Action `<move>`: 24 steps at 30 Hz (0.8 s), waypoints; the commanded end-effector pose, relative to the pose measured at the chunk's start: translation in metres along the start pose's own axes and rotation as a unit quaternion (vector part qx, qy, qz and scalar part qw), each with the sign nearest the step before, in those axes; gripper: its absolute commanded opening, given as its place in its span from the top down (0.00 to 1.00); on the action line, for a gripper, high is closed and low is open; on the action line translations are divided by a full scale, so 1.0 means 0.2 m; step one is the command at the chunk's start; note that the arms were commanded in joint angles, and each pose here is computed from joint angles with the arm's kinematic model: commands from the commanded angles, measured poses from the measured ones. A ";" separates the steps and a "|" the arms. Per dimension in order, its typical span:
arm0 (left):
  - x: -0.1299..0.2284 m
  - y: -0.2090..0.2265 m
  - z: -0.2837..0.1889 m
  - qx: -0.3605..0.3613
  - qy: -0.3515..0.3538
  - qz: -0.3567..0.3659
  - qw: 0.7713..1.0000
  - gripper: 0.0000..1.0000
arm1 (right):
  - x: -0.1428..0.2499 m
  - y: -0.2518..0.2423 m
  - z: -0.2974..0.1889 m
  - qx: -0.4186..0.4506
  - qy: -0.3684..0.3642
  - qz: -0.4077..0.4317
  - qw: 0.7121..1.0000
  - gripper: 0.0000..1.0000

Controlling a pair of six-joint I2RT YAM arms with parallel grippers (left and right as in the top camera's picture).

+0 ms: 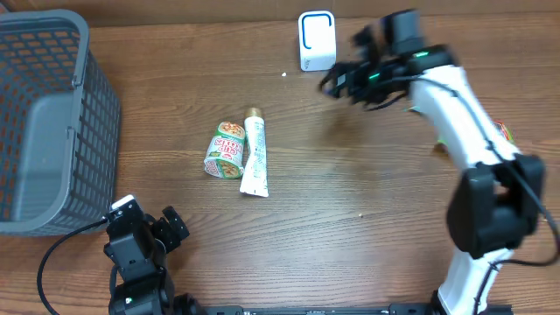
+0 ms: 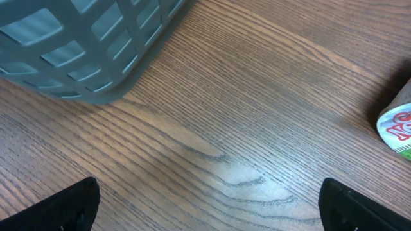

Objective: Scan the item barcode
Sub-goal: 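Move the right gripper left to the white tube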

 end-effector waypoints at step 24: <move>-0.04 -0.01 -0.02 0.007 -0.013 -0.004 1.000 0.00 | 0.52 0.30 0.80 -0.006 0.131 -0.011 0.991 0.25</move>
Point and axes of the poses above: each gripper's point midway between its finger pads, its own z axis out along the fingers, its own y axis along the line the jaws close on, x = y × z, the point moved 1 cm from there along -z, back along the fingers, and after that the axes turned 4 degrees about z, right-handed, at the moved point
